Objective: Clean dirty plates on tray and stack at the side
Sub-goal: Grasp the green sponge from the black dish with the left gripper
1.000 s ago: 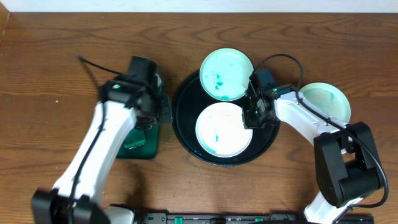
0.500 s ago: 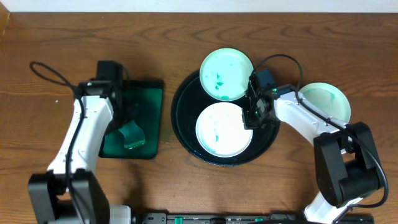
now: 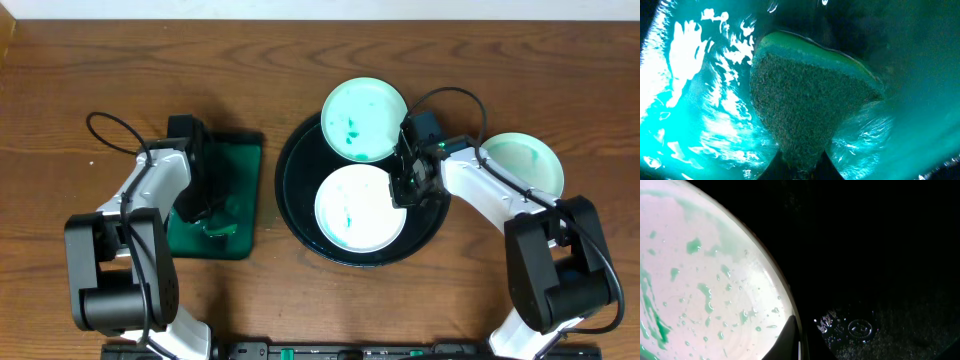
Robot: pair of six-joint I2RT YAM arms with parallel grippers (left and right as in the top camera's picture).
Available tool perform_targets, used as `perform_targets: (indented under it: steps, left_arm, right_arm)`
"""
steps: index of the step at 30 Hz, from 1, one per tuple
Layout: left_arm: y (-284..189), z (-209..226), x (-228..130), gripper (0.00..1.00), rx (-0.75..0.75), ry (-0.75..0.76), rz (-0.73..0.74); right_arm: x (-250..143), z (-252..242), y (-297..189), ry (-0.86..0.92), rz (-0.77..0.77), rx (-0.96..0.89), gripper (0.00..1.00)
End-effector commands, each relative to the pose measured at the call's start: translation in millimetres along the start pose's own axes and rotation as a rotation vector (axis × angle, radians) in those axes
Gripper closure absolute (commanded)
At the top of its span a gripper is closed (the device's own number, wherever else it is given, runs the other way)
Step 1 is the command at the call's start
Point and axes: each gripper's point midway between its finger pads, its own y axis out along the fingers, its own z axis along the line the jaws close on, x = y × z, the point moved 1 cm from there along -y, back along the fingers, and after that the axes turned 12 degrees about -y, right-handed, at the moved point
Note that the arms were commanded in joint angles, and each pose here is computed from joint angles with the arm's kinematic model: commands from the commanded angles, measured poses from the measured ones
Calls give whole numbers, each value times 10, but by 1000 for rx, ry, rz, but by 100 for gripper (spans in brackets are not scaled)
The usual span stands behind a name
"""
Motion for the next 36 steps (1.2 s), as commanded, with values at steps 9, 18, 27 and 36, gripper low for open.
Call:
perform_targets:
  steps: [9, 18, 27, 36]
  left_arm:
    - [-780, -237, 46, 93, -175, 96, -114]
    - [-756, -290, -31, 93, -54, 255, -214]
    - [-754, -506, -224, 93, -162, 266, -139]
    - [-734, -1301, -1003, 93, -355, 425, -50]
  right_arm:
    - [-12, -39, 34, -10, 6, -39, 99]
    - [-1, -38, 34, -10, 2, -39, 99]
    - [-1, -38, 34, -10, 2, -39, 99]
    - [14, -38, 34, -11, -4, -39, 99]
